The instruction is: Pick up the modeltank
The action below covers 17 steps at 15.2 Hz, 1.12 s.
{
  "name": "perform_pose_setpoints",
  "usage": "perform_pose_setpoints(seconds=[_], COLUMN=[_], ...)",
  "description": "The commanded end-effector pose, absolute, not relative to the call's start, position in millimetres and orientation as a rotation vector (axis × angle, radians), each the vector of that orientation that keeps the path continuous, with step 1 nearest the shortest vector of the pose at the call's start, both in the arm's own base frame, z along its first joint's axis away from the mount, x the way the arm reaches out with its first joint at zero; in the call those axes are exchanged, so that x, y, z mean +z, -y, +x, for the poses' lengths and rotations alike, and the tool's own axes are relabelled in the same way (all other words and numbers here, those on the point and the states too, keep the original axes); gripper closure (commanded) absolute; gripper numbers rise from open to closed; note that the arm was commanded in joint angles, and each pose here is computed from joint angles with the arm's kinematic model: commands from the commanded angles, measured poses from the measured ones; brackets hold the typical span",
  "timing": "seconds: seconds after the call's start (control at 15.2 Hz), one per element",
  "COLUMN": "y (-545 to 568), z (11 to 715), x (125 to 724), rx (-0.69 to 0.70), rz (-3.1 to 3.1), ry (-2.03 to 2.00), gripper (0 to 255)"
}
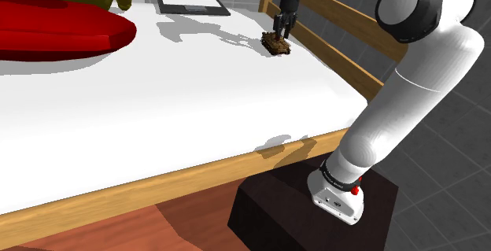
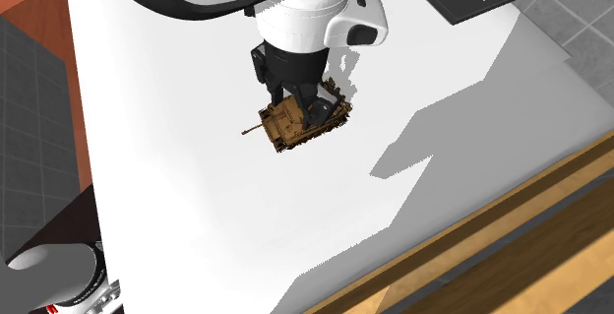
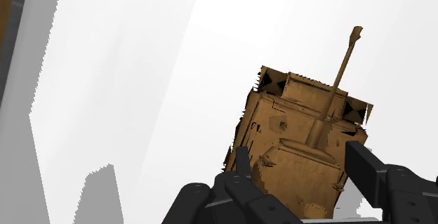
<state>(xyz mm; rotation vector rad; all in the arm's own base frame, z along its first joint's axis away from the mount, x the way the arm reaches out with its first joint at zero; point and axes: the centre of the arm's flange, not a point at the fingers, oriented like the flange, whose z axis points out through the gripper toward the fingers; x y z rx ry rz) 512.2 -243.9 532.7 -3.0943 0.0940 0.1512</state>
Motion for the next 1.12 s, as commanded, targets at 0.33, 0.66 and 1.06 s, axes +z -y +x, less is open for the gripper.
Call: perform_pose_setpoints(seconds=[0.33, 0.66, 1.06], y=[244.1, 244.1, 244.1], z=[512.0, 512.0, 512.0], x=[536.3, 562.7, 594.4], rx=[0.158, 0.158, 0.158], rz=[-3.093, -3.093, -3.093], ry=[-0.095, -0.095, -0.095], gripper=[255, 255, 255])
